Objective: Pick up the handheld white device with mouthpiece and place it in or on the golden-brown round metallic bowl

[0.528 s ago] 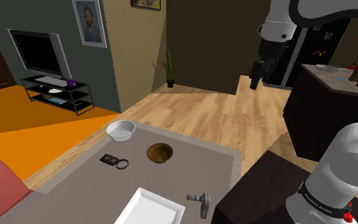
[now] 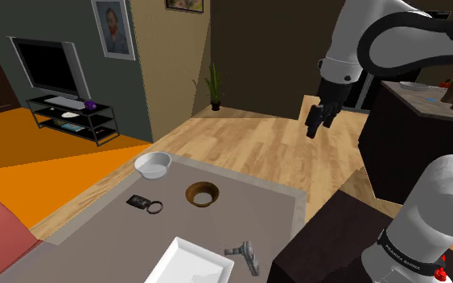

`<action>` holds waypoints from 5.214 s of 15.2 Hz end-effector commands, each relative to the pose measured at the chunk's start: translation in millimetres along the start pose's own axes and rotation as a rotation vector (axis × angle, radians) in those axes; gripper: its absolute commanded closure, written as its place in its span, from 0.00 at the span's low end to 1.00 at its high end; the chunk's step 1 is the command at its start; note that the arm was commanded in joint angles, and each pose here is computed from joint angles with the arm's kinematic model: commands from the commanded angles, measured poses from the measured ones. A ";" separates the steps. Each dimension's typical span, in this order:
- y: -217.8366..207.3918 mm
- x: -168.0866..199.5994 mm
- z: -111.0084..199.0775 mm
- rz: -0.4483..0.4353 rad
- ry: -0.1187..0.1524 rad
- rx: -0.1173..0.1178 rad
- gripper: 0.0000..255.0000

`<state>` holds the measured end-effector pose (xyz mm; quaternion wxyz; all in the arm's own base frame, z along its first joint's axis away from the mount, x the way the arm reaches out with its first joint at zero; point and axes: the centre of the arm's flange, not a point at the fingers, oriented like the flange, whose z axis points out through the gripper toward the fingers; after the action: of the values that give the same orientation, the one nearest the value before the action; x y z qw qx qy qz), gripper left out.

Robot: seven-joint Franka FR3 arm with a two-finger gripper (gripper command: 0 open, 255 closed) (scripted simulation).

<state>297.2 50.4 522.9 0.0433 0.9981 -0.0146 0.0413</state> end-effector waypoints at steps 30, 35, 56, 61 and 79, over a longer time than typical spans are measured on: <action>-232.3 -70.3 331.0 0.145 0.076 0.036 0.00; -237.9 -69.4 358.7 0.148 0.078 0.036 0.00; -238.5 -67.9 377.4 0.148 0.078 0.036 1.00; -275.8 -49.5 386.8 -0.073 0.235 -0.017 0.00; -315.1 -22.7 433.5 -0.295 0.390 -0.070 0.00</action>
<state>320.1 326.7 63.9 0.0856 0.9605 0.1383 0.2259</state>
